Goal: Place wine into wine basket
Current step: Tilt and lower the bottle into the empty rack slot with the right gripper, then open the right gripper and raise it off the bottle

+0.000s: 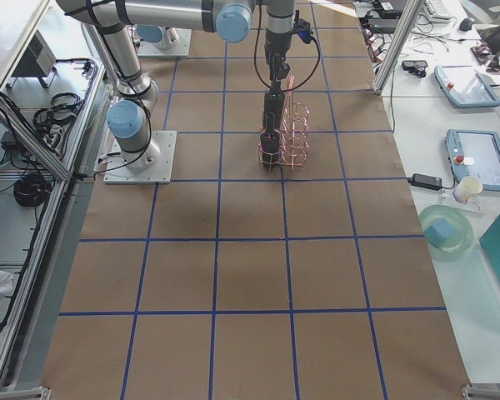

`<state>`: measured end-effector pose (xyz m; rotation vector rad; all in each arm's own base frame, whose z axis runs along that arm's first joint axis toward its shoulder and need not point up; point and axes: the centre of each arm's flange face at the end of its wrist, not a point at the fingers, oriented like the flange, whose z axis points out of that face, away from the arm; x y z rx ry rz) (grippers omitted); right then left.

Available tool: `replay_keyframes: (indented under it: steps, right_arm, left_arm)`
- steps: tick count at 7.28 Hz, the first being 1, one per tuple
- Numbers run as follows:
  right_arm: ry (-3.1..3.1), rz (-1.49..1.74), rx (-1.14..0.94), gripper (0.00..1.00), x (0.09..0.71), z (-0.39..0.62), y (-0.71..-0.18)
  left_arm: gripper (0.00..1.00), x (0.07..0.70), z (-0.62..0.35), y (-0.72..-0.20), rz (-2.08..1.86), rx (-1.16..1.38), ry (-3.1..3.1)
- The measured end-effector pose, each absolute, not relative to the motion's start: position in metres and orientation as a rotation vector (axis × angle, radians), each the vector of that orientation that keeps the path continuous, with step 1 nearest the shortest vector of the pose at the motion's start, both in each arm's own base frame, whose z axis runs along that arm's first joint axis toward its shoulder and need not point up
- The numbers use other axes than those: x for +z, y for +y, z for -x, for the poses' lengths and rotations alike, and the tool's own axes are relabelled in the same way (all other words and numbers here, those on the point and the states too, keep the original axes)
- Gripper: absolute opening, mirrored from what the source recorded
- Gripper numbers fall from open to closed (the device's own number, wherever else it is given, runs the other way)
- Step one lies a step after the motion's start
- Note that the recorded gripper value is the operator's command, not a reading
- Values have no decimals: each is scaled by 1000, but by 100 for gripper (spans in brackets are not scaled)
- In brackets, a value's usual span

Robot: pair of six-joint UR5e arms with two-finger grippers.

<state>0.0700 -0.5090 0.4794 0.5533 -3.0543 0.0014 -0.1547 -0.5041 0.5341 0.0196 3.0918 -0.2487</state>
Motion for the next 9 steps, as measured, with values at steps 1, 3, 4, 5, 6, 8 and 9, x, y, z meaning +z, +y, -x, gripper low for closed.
replay_keyframes:
  steps: [1,3,4,5,6,8,9]
  right_arm:
    - [-3055,-558,-5,5,477,-70,-510]
    - [-3061,-558,-26,5,461,-68,-517]
    - [-3061,-555,-23,6,444,-67,-521]
    - [-3061,-552,-22,11,428,-65,-523]
    - [-3060,-548,-25,22,416,-64,-522]
    - [-3063,-537,-53,82,402,-61,-524]
    - [-3064,-532,-63,99,397,-60,-525]
  left_arm:
    - [100,535,155,-504,-21,-263,3089]
    - [100,536,153,-502,-22,-254,3065]
    - [100,536,153,-501,-23,-243,3060]
    - [100,536,153,-501,-23,-235,3059]
    - [100,536,152,-499,-22,-216,3066]
    - [100,536,152,-495,-14,-159,3106]
    - [100,536,152,-494,-12,-140,3120]
